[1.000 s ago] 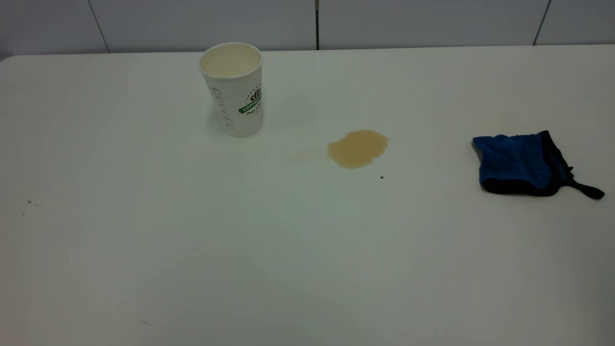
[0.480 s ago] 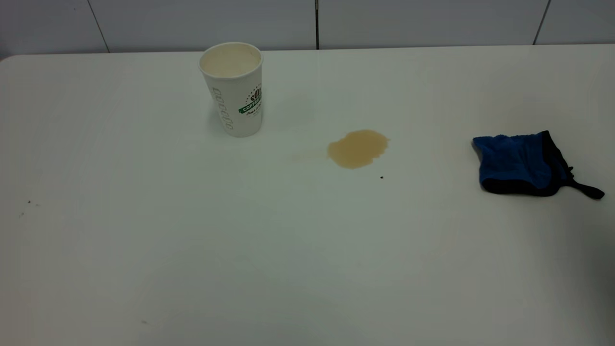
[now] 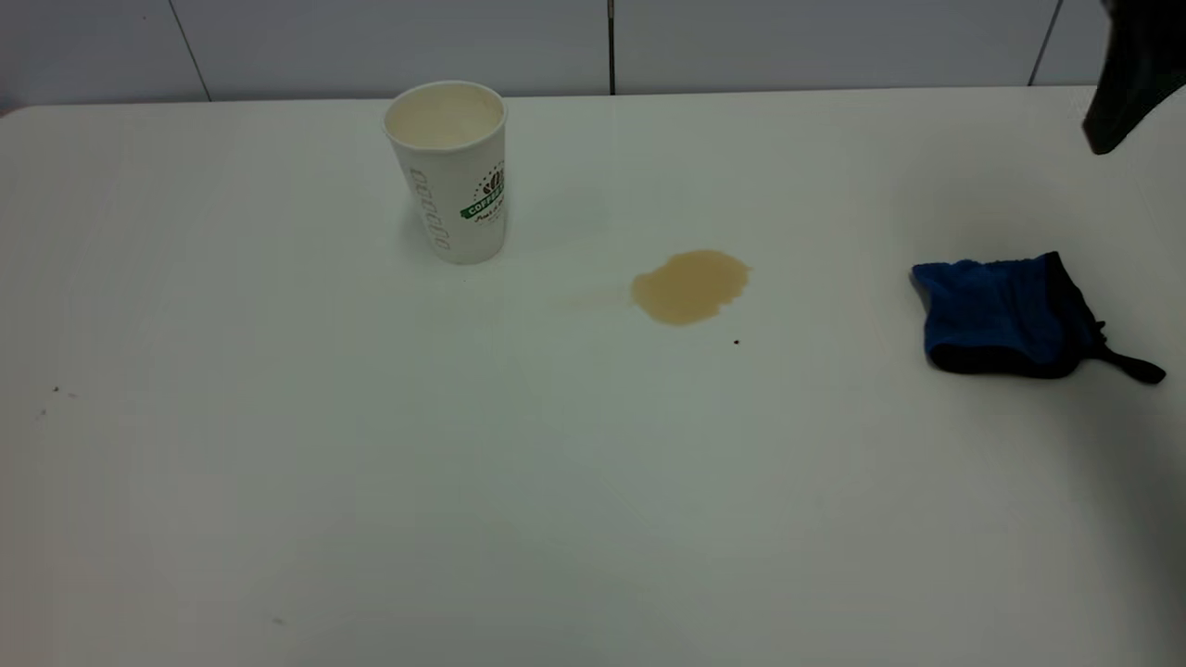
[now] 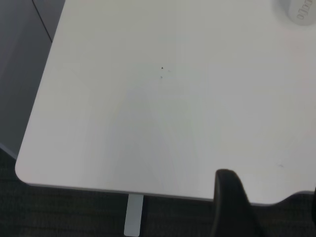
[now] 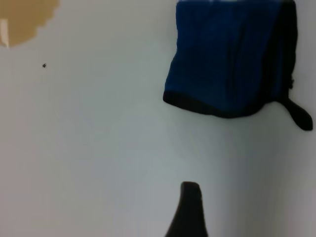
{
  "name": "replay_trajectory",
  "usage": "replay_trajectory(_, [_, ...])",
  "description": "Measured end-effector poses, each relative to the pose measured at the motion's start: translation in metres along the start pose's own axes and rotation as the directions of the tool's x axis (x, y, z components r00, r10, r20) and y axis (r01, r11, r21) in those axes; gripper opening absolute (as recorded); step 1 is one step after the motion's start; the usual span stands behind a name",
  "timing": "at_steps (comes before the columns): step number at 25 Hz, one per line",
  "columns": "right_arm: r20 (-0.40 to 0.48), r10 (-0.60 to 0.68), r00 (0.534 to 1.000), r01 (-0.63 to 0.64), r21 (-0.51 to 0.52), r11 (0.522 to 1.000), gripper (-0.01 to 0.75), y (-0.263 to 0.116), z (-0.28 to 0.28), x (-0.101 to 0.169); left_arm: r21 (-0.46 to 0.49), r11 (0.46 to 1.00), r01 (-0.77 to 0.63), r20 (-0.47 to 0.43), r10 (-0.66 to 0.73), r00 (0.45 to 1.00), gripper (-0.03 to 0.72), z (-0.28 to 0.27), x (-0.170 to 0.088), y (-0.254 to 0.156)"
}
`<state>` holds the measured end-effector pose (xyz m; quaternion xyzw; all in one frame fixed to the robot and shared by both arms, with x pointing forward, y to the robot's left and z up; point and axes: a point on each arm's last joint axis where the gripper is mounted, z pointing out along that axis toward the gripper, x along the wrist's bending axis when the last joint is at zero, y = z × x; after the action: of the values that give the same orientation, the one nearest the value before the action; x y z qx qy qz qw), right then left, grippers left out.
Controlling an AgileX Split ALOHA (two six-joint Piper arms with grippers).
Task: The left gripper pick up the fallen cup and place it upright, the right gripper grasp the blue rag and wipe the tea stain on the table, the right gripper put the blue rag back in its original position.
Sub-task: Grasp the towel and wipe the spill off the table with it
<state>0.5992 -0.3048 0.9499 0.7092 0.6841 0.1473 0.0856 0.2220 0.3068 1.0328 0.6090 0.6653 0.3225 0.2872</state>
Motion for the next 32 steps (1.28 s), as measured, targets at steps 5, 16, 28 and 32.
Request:
replay_trajectory(5, [0.004,0.006,1.000,-0.006,0.053,0.999,0.716,0.026,0.052,-0.001,0.000,1.000,0.000,0.000,0.000,1.000,0.427,0.000,0.000,0.000])
replay_trajectory(16, [0.022,-0.026,0.999,0.023,0.147,0.989,0.700,0.053,0.152,-0.011,0.000,1.000,0.000,0.000,0.000,1.000,0.427,0.000,0.000,0.000])
replay_trajectory(28, [0.037,-0.043,0.998,0.034,0.232,0.972,0.614,0.052,0.202,-0.017,0.000,1.000,-0.001,-0.002,0.001,1.000,0.427,0.000,0.000,0.000])
replay_trajectory(32, [0.032,-0.036,0.999,0.027,0.237,0.971,0.389,0.051,0.204,-0.017,0.000,1.000,-0.001,-0.002,0.001,1.000,0.427,0.000,0.000,0.000])
